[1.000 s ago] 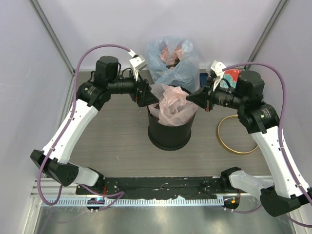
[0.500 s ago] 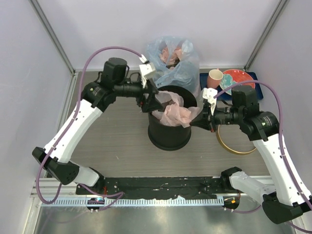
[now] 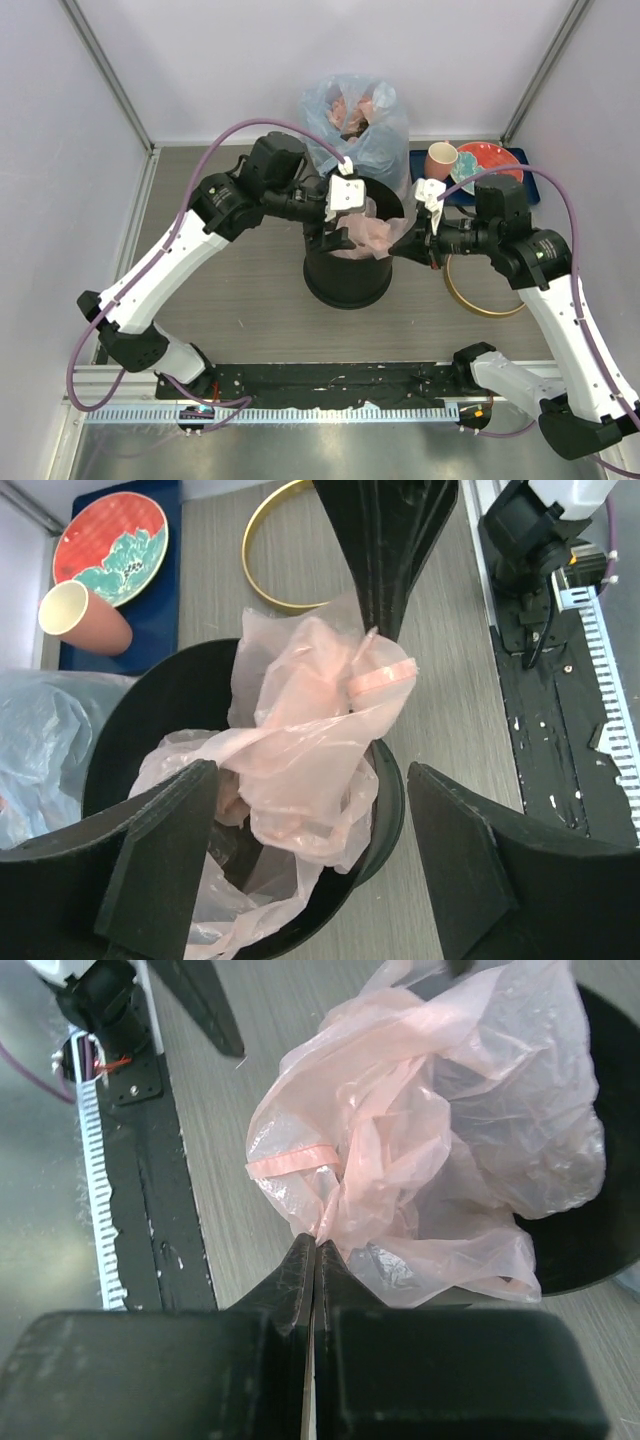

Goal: Put the trash bags into the trash bin

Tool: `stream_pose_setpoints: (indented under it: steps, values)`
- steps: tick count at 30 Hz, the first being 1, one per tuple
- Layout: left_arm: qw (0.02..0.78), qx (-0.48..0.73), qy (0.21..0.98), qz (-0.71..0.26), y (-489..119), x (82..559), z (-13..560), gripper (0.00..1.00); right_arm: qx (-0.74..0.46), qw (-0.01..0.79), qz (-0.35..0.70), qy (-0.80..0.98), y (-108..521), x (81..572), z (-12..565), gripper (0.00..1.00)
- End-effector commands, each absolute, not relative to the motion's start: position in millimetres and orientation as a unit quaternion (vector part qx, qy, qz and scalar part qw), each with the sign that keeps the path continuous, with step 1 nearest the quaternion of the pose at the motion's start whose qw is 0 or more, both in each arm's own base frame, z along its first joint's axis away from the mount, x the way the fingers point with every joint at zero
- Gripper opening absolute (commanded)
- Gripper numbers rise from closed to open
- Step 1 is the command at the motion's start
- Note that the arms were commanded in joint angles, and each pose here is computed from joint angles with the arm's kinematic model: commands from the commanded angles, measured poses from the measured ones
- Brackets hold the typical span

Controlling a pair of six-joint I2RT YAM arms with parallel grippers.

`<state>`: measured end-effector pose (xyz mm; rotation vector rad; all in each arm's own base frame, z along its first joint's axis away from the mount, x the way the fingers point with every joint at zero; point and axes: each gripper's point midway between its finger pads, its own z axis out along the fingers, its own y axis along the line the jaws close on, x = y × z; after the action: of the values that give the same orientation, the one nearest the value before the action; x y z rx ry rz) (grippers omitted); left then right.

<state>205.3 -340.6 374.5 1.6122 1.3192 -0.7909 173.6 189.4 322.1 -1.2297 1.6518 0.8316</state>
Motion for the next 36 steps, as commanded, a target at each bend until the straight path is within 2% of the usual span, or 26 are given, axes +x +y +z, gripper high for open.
stream_pose_setpoints:
  steps: [1,10,18,19,20,22,26,29,36]
  values:
    - [0.466,0.651,0.534,-0.272,-332.3,216.7,378.9,0.78,-0.467,0.520,0.321,0.639,192.6,187.8,369.4,0.01]
    - [0.474,0.608,0.580,-0.263,-309.2,212.0,356.9,0.76,-0.409,0.555,0.327,0.646,196.5,211.4,397.8,0.01]
    - [0.484,0.571,0.597,-0.288,-331.3,228.7,362.6,0.74,-0.371,0.570,0.340,0.649,198.8,230.6,414.2,0.01]
    - [0.483,0.572,0.594,-0.293,-333.9,228.2,366.5,0.71,-0.368,0.575,0.340,0.647,198.4,231.9,418.6,0.01]
    - [0.477,0.580,0.591,-0.295,-336.6,228.0,363.3,0.59,-0.358,0.577,0.335,0.653,196.0,237.1,419.1,0.01]
    - [0.463,0.593,0.583,-0.307,-337.5,220.5,358.0,0.50,-0.342,0.583,0.331,0.658,192.6,243.6,423.0,0.01]
    - [0.437,0.639,0.547,-0.318,-325.1,194.2,346.1,0.17,-0.307,0.592,0.307,0.679,180.2,266.0,419.3,0.01]
    - [0.401,0.683,0.511,-0.334,-312.1,166.2,334.8,0.03,-0.265,0.592,0.271,0.711,166.3,292.1,405.2,0.01]
    - [0.317,0.755,0.476,-0.322,-275.3,130.4,287.8,0.00,-0.222,0.556,0.210,0.773,135.3,329.5,357.1,0.01]
